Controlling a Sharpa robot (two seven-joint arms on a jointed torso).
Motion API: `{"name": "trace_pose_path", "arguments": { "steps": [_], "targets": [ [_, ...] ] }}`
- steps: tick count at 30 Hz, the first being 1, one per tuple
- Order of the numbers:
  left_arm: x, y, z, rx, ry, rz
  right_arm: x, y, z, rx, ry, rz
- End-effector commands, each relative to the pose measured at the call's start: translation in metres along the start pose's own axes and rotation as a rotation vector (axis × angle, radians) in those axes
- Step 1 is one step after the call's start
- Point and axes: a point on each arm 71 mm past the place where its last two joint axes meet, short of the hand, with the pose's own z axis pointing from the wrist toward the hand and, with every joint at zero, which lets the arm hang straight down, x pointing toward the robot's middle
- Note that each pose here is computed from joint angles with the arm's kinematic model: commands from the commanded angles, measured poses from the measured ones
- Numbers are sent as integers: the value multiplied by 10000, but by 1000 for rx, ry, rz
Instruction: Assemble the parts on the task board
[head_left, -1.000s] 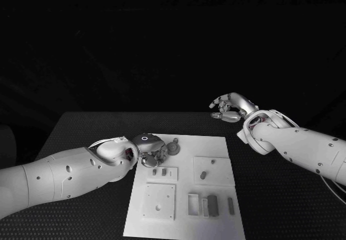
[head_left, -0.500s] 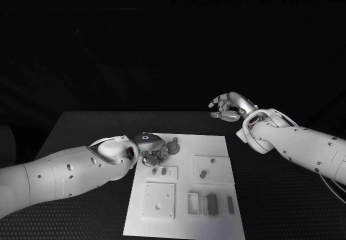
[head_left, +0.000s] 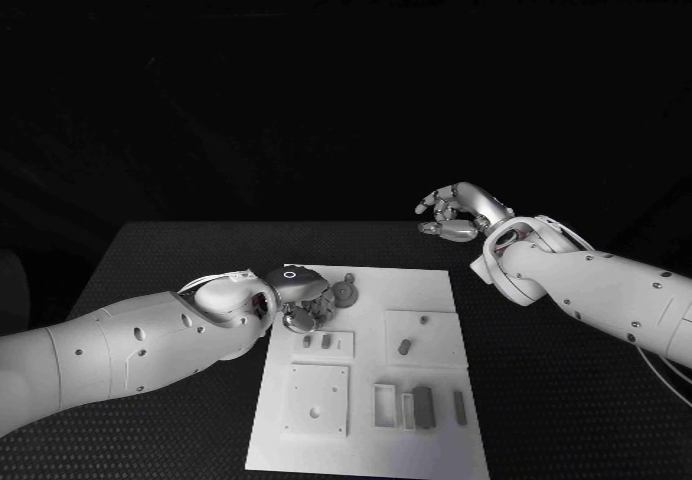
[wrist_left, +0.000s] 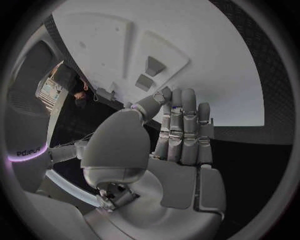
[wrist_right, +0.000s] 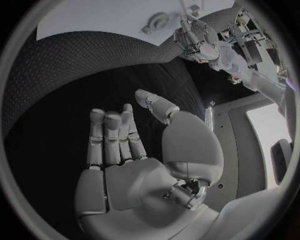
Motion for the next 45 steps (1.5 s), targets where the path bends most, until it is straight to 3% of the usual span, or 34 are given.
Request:
{"name": "trace_pose_path", "arguments": {
  "steps": [1, 39, 45],
  "targets": [
    [96, 25, -22, -18, 55, -3, 12, 26, 0, -20, 6, -4],
    [59, 84, -46, -46, -7, -56, -4, 2, -7, -16, -3, -8],
    [60, 142, -63, -69, -8, -53, -8, -11, -9, -13, 0, -9]
  ]
}}
